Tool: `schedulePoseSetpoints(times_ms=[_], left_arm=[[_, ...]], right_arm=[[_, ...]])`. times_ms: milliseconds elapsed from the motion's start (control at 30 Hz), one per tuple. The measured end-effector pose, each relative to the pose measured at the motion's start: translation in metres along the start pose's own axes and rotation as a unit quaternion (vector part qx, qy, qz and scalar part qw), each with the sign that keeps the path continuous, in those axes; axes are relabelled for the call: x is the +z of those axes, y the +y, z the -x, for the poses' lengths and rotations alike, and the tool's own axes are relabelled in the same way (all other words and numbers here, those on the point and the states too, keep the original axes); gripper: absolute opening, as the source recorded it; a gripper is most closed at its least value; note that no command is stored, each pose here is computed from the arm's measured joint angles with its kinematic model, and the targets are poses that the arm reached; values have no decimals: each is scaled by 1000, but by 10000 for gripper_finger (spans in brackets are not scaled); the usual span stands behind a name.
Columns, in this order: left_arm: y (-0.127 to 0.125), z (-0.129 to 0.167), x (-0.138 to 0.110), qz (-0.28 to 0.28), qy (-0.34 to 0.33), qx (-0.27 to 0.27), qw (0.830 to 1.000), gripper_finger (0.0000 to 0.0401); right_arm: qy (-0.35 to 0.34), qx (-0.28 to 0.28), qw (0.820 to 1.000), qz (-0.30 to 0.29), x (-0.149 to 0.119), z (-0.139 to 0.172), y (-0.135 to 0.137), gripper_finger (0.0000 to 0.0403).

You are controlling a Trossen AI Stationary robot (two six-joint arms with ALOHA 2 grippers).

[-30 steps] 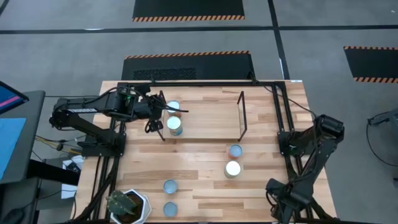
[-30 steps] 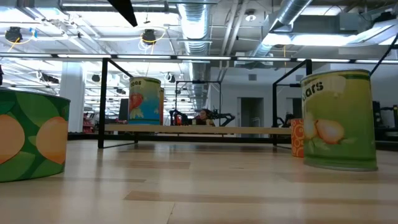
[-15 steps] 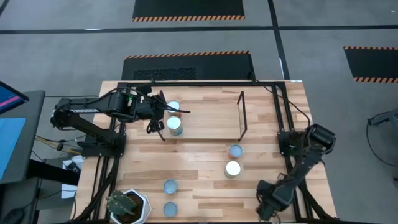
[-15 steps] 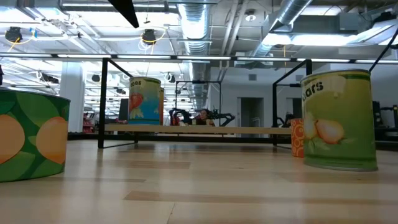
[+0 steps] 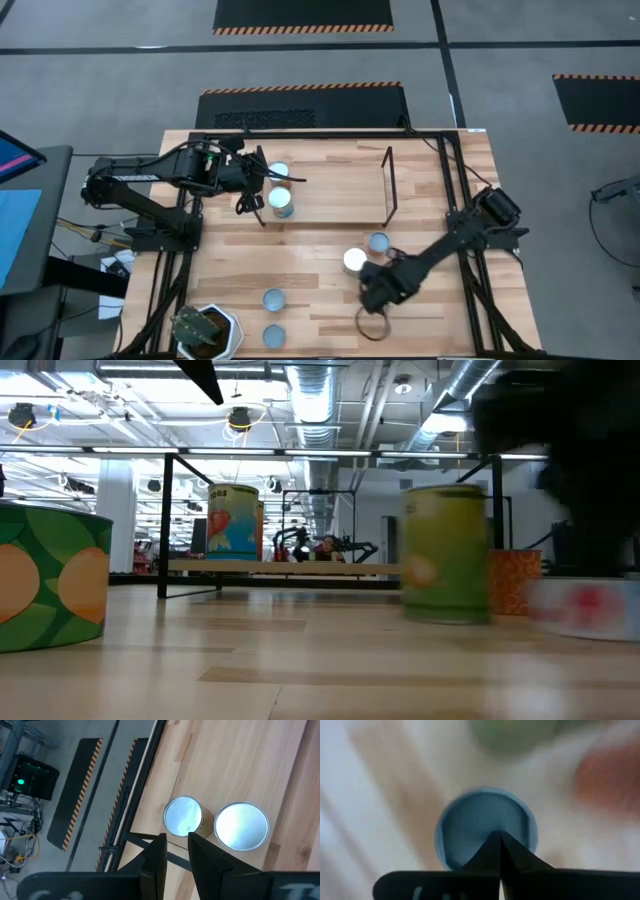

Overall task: Pick and place cans onto a shelf
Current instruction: Move the canned peaches and blue and red tuna can to the top, then move the canned pears, canned pineapple rings, and canned salmon to the center of the table

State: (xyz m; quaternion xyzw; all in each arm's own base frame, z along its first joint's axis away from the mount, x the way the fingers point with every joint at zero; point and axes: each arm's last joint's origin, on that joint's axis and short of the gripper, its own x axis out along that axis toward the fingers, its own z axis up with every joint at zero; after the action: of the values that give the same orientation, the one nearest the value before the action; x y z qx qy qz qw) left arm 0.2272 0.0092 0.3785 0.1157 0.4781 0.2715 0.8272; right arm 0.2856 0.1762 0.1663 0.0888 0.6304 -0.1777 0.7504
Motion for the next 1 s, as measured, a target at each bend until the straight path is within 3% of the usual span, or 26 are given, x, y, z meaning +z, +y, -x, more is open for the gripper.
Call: schedulePoseSetpoints(times_ms=[133,300,400,567,767,867,1000], left_arm=[[0,0,0,0,1,0,1000,70],[0,0,0,0,1,0,1000,70],[0,0,0,3,2,-8,1000,70],[-7,1,-1,7,16,-127,992,70],[-24,8,18,71,-44,-321,944,70],[-32,11,29,81,-75,-381,918,70],[-44,21,32,65,-85,-462,880,70]], right_arm=[[-20,-4,1000,11,12,17,1,12],[-29,-6,999,25,-3,41,12,12],[-36,4,997,62,-17,59,20,14],[-86,-18,992,95,-50,85,22,18],[-274,-119,949,101,-79,119,4,16],[-335,-133,928,91,-85,130,-3,16],[-360,-127,920,84,-83,130,-3,18]])
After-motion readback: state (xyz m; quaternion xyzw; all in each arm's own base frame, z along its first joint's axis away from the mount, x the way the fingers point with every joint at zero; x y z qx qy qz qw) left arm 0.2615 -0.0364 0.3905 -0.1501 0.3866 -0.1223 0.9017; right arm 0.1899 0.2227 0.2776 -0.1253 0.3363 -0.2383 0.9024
